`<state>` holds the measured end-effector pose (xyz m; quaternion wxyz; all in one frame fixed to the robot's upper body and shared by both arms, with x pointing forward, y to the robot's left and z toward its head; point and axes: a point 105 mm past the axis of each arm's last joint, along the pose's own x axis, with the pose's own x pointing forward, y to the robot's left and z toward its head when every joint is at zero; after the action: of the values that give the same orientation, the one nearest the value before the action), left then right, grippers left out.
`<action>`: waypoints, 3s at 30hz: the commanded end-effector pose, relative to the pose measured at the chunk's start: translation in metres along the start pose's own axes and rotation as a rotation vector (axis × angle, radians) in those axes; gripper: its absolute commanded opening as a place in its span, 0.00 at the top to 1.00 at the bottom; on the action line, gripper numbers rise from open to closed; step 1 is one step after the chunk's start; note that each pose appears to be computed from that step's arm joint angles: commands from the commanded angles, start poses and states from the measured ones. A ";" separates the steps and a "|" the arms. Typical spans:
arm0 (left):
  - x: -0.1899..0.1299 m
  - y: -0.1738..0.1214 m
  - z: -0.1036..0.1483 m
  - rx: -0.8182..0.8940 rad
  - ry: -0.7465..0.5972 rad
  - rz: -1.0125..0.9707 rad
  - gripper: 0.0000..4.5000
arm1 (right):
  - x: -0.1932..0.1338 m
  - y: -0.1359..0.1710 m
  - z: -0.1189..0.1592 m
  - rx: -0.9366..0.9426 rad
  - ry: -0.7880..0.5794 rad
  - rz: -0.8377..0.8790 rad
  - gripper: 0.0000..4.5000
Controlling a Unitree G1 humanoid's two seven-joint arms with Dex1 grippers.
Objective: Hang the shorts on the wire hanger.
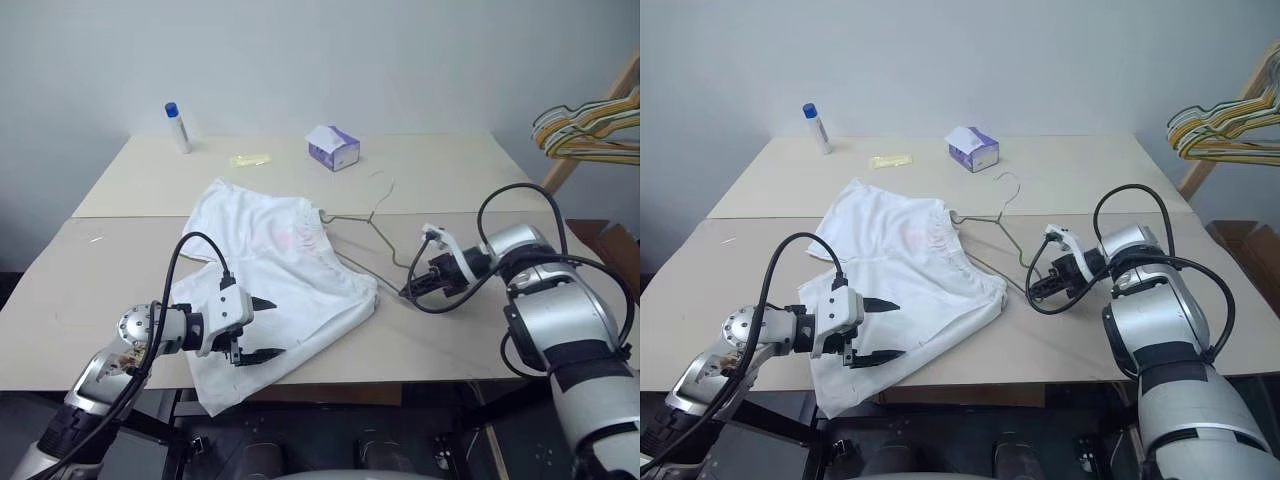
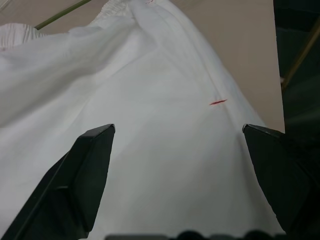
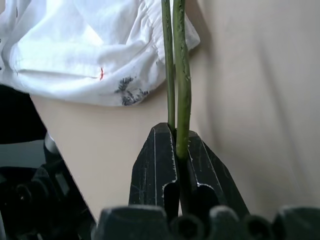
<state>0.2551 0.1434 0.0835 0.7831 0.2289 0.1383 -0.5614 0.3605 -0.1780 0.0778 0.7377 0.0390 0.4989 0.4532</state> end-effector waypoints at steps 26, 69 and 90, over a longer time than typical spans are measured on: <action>-0.009 0.017 0.017 0.068 -0.040 0.052 0.02 | -0.019 0.027 0.077 -0.523 -0.408 0.012 1.00; -0.079 0.176 0.125 0.327 0.151 -0.015 0.02 | 0.019 0.072 0.089 -0.947 -0.300 -0.170 1.00; -0.065 0.171 0.103 0.267 0.225 -0.075 1.00 | 0.019 0.086 0.087 -1.013 -0.321 -0.169 1.00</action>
<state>0.3912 0.1853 0.2295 0.7009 0.3812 0.1650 -0.5798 0.3768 -0.0886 0.1323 0.7677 -0.2861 0.1441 0.5550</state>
